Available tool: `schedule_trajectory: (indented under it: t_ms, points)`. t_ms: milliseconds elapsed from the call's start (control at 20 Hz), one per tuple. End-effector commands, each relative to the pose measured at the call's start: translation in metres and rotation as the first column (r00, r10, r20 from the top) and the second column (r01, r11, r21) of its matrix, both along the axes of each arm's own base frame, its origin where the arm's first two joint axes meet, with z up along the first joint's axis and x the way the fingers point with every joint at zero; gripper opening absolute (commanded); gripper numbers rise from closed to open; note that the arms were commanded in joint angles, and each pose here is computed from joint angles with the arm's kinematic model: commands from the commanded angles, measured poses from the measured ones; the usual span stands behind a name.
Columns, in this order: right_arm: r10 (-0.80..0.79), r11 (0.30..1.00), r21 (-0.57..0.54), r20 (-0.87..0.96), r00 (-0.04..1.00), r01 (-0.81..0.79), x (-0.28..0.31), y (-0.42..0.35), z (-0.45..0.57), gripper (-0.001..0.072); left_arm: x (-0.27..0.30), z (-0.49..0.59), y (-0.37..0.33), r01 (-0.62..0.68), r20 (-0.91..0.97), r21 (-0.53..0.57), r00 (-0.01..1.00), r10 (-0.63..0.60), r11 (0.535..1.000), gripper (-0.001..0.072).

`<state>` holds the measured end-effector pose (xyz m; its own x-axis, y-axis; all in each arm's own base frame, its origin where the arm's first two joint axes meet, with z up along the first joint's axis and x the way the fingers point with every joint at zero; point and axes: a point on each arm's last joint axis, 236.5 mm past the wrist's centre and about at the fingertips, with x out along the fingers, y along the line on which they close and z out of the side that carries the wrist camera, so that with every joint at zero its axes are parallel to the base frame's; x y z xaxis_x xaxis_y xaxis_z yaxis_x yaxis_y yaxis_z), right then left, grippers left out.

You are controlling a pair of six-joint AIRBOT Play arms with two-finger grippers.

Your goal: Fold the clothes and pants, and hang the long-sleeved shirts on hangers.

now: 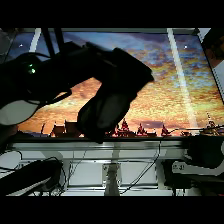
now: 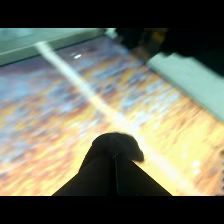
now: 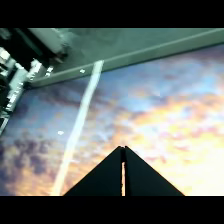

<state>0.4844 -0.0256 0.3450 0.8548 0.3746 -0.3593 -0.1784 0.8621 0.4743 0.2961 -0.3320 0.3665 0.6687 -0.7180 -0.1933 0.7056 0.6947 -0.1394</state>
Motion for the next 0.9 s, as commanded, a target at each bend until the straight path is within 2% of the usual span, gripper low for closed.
schedule_trajectory:
  t_ms: [0,150,300,450,550,600,650,700,750,850]
  points:
    - [-0.065,0.996,-0.074,-0.092,0.994,0.058,-0.011,-0.027,-0.023,0.0018,0.004,0.025,-0.033,0.063,-0.01,-0.148,0.998,-0.065,0.987,0.0004]
    - [-0.073,0.993,-0.104,-0.13,0.989,0.06,-0.015,-0.032,-0.032,0.0018,0.033,-0.003,-0.023,-0.002,-0.076,-0.081,0.997,-0.004,0.997,0.0004]
    - [-0.069,0.993,-0.106,-0.139,0.988,0.054,-0.016,-0.031,-0.034,0.0019,0.073,-0.061,0.015,-0.117,-0.163,0.119,0.977,0.135,0.986,0.0005]
    - [-0.056,0.994,-0.1,-0.151,0.987,0.041,-0.018,-0.028,-0.036,0.0019,0.145,-0.096,0.08,-0.318,-0.073,0.289,0.933,0.352,0.903,0.0006]
    - [-0.06,0.995,-0.088,-0.161,0.985,0.047,-0.019,-0.027,-0.037,0.002,0.202,-0.106,0.119,-0.431,0.017,0.291,0.895,0.446,0.854,0.0006]
    - [-0.064,0.996,-0.078,-0.164,0.984,0.052,-0.019,-0.027,-0.037,0.0022,0.227,-0.11,0.136,-0.471,0.045,0.26,0.878,0.477,0.843,0.0099]
    - [-0.066,0.996,-0.07,-0.17,0.983,0.054,-0.019,-0.027,-0.037,0.0095,0.246,-0.116,0.15,-0.499,0.056,0.239,0.864,0.501,0.833,0.0417]
    - [-0.072,0.997,-0.051,-0.184,0.98,0.064,-0.02,-0.026,-0.039,0.0257,0.261,-0.124,0.165,-0.535,0.011,0.185,0.84,0.543,0.824,0.062]
    - [-0.077,0.997,-0.04,-0.189,0.979,0.071,-0.02,-0.026,-0.039,0.0345,0.269,-0.132,0.179,-0.58,-0.072,0.123,0.804,0.59,0.805,0.0618]
    - [-0.077,0.997,-0.039,-0.19,0.979,0.071,-0.02,-0.026,-0.039,0.0346,0.278,-0.143,0.208,-0.675,-0.24,0.002,0.716,0.656,0.738,0.0619]
